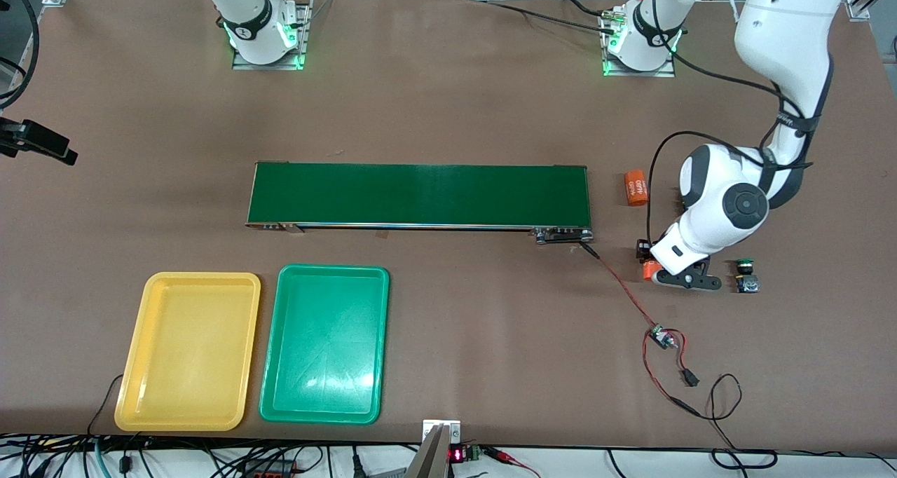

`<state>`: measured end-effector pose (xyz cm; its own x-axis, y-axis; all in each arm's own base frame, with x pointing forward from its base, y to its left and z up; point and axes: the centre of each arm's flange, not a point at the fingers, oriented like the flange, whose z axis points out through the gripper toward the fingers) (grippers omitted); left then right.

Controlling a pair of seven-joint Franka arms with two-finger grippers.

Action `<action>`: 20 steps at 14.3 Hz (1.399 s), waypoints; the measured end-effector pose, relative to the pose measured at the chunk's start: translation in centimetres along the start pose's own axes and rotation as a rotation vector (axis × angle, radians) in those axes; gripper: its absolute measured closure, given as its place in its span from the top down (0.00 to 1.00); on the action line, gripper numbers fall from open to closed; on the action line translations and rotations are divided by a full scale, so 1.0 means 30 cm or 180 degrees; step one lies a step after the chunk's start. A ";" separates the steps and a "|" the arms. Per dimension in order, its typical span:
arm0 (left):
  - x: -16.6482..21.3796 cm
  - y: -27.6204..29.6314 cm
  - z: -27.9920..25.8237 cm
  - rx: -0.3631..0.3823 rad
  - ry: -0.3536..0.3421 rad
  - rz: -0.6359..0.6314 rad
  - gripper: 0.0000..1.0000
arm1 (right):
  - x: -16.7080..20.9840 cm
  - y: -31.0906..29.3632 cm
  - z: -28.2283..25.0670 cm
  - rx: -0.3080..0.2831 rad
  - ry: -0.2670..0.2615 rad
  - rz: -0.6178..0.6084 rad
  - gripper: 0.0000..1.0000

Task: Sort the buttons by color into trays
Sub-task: 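Grasp the orange cylinder with the left gripper and carry it over the belt, then lower the orange cylinder onto the belt and open the left gripper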

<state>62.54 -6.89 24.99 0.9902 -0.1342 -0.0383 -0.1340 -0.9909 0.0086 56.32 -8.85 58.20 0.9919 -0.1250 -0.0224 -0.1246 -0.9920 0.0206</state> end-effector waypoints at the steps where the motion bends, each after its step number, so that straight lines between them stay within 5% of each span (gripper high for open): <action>1: 0.019 0.034 -0.085 -0.0015 -0.0063 0.0113 0.50 | 0.000 0.000 0.000 0.0000 0.0002 0.0000 1.00; 5: 0.035 0.265 -0.328 -0.0159 -0.0320 0.1135 0.50 | 0.001 -0.001 -0.001 0.0000 0.0012 -0.0002 1.00; 11: -0.050 0.675 -0.259 -0.0496 -0.0414 0.2885 0.50 | 0.003 -0.003 -0.003 -0.0001 0.0030 -0.0007 1.00; 16: -0.154 0.842 -0.119 -0.0699 -0.0435 0.3716 0.50 | 0.004 -0.004 -0.003 -0.0001 0.0034 -0.0009 1.00; 20: -0.233 0.907 -0.052 -0.0764 -0.0483 0.3926 0.50 | 0.004 -0.007 -0.003 -0.0001 0.0034 -0.0015 1.00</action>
<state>52.04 -32.90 27.04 0.1963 -0.9805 0.0107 -0.9360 -0.1841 0.3001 56.47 -8.66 58.29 0.9927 -0.1202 -0.0118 -0.1199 -0.9926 0.0207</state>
